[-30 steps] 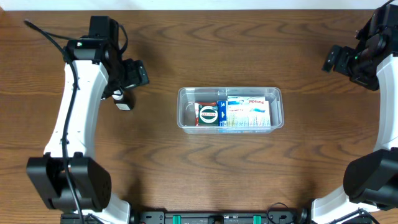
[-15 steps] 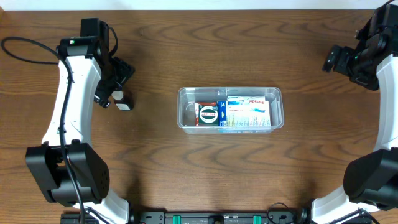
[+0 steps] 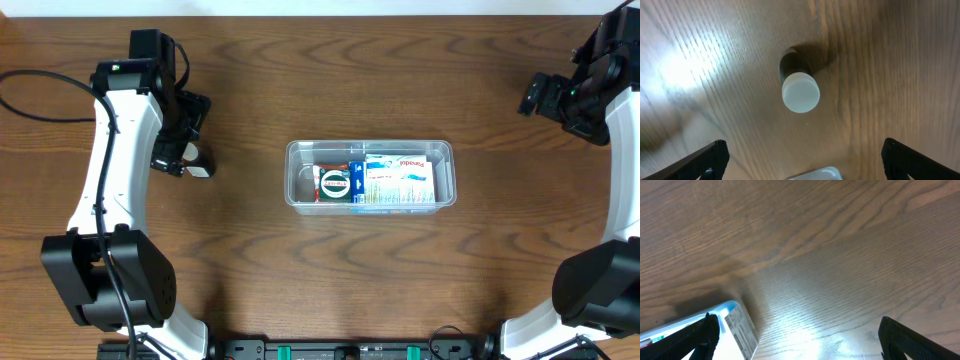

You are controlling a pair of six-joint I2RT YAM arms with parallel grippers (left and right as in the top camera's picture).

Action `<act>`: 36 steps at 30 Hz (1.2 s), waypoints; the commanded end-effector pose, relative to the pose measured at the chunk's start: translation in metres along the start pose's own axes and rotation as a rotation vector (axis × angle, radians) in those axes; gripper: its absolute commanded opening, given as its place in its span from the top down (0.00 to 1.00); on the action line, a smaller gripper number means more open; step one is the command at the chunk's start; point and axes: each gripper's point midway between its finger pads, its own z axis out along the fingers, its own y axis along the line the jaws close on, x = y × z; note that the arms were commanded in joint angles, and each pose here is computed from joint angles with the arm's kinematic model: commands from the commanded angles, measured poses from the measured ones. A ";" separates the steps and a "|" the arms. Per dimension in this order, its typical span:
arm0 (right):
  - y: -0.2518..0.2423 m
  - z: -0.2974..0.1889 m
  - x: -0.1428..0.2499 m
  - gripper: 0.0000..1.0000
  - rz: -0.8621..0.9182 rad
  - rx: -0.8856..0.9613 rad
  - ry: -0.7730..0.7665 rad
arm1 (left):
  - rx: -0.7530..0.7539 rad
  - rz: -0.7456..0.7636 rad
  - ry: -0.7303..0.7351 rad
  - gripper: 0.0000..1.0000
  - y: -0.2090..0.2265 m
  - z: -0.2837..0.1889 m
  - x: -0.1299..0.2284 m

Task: Pack container
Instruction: 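Move left gripper to the dark bottle with white cap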

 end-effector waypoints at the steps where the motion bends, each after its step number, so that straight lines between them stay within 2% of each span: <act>1: -0.001 -0.008 -0.004 0.01 0.008 0.000 -0.024 | -0.019 -0.076 -0.007 0.02 0.001 0.004 -0.002; 12: -0.001 -0.008 -0.004 0.01 0.008 0.000 -0.024 | -0.117 -0.072 0.070 0.02 0.005 0.043 0.009; 22: -0.001 -0.008 -0.004 0.01 0.008 0.000 -0.024 | -0.164 -0.064 0.069 0.00 0.009 0.060 0.003; 25: -0.001 -0.008 -0.004 0.01 0.008 0.000 -0.024 | -0.167 -0.077 0.070 0.08 0.011 0.062 -0.001; 27: -0.001 -0.008 -0.004 0.01 0.008 0.000 -0.024 | -0.170 -0.083 0.070 0.10 0.012 0.063 -0.003; 36: -0.001 -0.008 -0.004 0.01 0.008 0.000 -0.024 | -0.193 -0.084 0.079 0.09 0.015 0.070 -0.002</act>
